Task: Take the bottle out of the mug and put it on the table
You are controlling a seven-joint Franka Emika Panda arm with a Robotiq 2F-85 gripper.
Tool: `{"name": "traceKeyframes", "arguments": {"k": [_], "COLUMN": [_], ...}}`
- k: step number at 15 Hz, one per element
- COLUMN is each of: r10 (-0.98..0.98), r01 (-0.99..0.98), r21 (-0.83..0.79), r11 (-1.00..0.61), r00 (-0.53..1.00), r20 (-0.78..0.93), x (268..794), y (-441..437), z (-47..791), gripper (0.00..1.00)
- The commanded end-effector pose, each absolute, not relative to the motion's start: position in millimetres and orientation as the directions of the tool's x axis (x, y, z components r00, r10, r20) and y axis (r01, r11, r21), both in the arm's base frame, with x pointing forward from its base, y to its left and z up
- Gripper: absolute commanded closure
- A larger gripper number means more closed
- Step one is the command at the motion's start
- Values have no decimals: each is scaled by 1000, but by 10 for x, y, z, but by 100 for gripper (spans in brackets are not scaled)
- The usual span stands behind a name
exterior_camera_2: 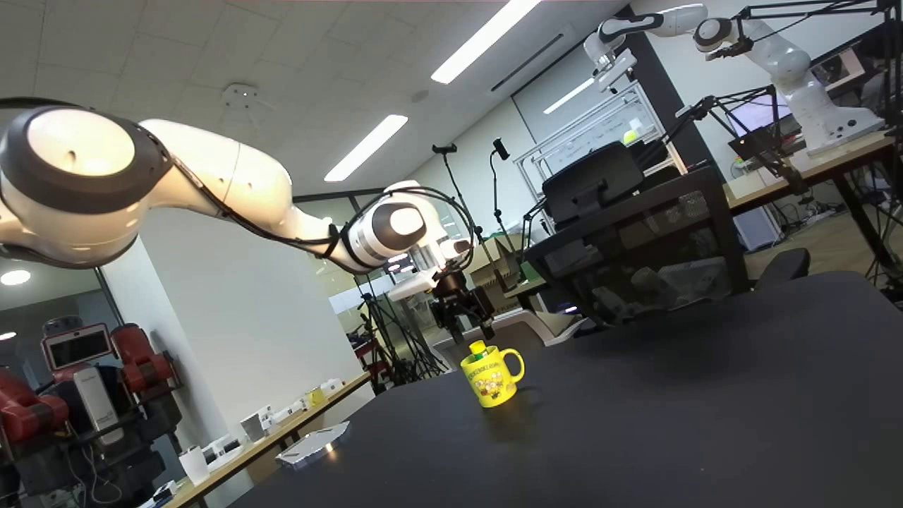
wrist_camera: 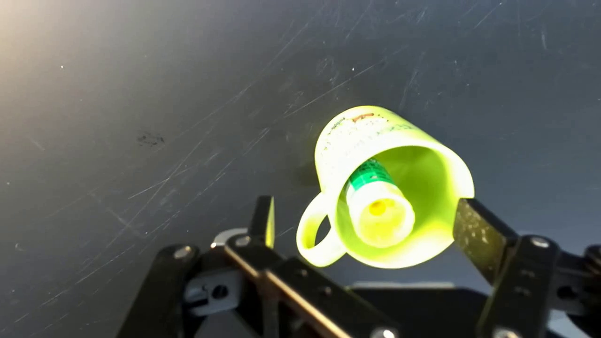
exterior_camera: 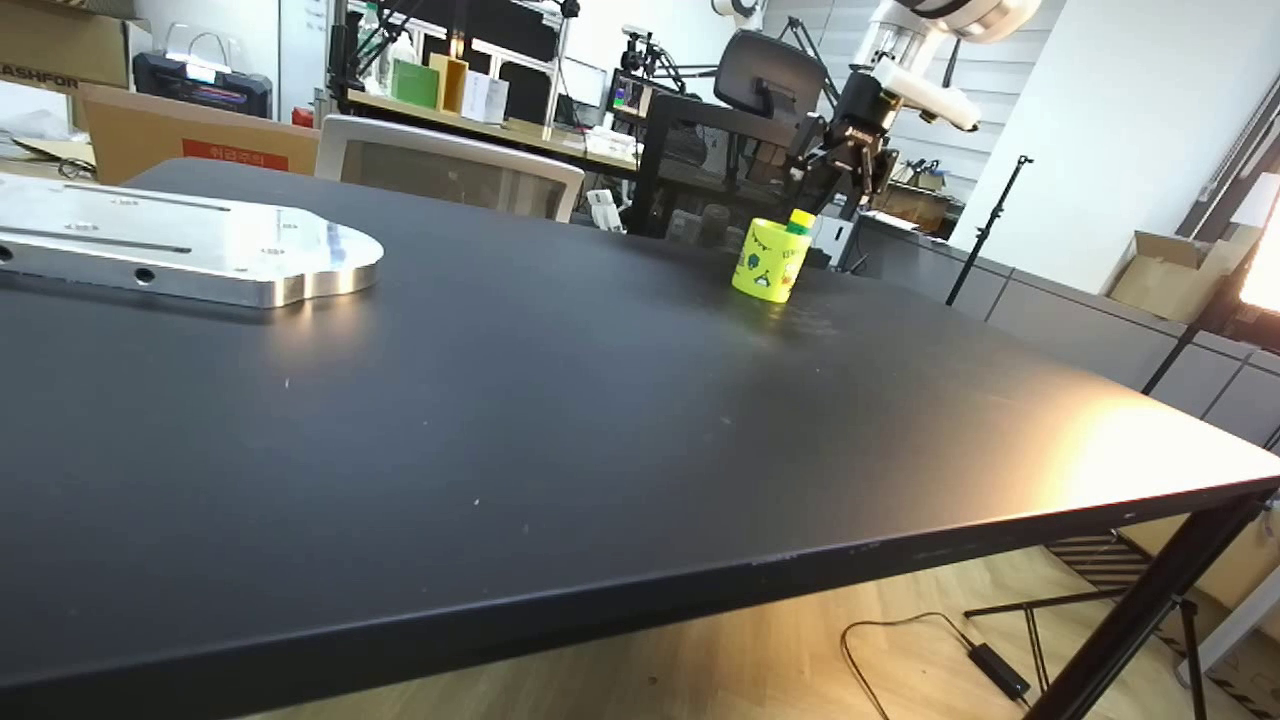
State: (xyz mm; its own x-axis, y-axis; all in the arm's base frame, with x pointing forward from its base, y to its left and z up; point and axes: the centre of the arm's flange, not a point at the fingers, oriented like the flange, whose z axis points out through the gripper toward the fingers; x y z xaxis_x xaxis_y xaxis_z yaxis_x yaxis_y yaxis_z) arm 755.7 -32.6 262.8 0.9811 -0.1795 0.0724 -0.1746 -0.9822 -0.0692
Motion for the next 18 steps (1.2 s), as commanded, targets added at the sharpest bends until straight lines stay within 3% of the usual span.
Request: {"name": "traceKeyframes", "arguments": {"k": [1, 9, 14, 18], "r10": [-218, -212, -201, -192], "r01": [-212, -205, -191, -179], "r21": [-81, -88, -93, -97], "r11": [-974, -975, -977, -979], "r00": [973, 974, 974, 970], "r20": [81, 76, 105, 146], "x": [7626, 7593, 7556, 7473], "y": [-294, -230, -221, -240], "z": [2537, 2365, 2676, 3083], "gripper": [31, 87, 93, 92]}}
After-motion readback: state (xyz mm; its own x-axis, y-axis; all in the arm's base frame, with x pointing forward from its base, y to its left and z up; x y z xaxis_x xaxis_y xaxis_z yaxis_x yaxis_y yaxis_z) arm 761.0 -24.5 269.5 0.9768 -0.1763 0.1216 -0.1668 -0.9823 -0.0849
